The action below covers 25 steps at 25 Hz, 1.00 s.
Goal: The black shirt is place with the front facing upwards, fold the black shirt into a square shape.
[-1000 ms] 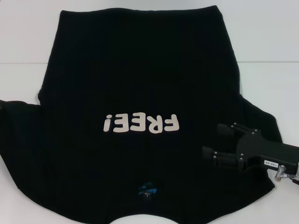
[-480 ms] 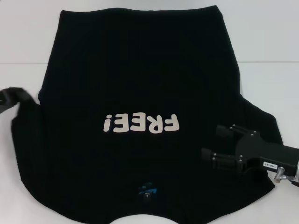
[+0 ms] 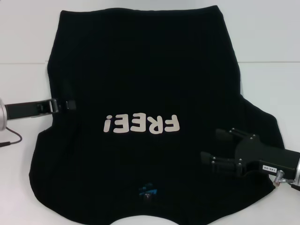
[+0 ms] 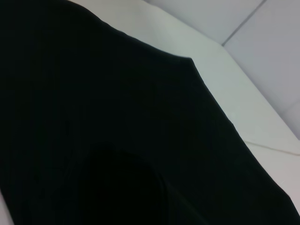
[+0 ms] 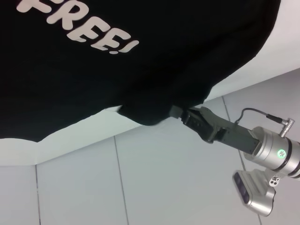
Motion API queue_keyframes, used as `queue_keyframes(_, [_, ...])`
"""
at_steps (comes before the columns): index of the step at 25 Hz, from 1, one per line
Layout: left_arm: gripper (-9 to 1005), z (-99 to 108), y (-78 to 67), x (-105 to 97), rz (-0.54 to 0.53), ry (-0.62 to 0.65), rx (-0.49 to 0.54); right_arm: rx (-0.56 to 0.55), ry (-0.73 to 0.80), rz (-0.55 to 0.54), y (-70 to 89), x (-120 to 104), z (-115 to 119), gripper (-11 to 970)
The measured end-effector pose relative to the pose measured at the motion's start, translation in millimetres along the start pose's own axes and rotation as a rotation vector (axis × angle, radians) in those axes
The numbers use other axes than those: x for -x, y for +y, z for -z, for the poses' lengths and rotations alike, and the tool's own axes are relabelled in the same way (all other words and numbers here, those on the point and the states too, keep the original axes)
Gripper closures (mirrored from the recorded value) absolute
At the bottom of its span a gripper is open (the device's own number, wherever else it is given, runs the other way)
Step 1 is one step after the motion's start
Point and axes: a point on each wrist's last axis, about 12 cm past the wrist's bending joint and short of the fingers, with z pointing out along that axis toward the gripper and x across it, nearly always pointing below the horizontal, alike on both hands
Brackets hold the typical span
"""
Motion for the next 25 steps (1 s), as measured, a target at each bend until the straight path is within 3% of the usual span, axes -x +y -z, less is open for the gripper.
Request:
queue_keyframes(7, [980,-0.1,2.6,-14.6,0.095,0.001,-0.058,-0.002,0.003,-0.002,0.2,-1.1,0.7,14])
queue_keyframes(13, [808,12.1,0.3,-23.0,0.264,0.020,-0.231,-0.003,0.002,-0.002,0.1,-1.1,0.9,15])
queue_keyframes(17, [649,18.8,0.1,-23.1,0.257,0.008,-0.261,-0.012,-0.006,-0.010,-1.0,-0.3,1.7,15])
queue_keyframes(21, [374,31.4,0.0,-31.2,0.118,-0.039,-0.310,-0.061,-0.031,-0.118,-11.1,5.3,11.6,14])
queue_keyframes(25, [280,37.5,-11.4,-48.9,-0.145,-0.070,-0.420,-0.135,-0.033,-0.355,-36.2,22.7,37.8,15])
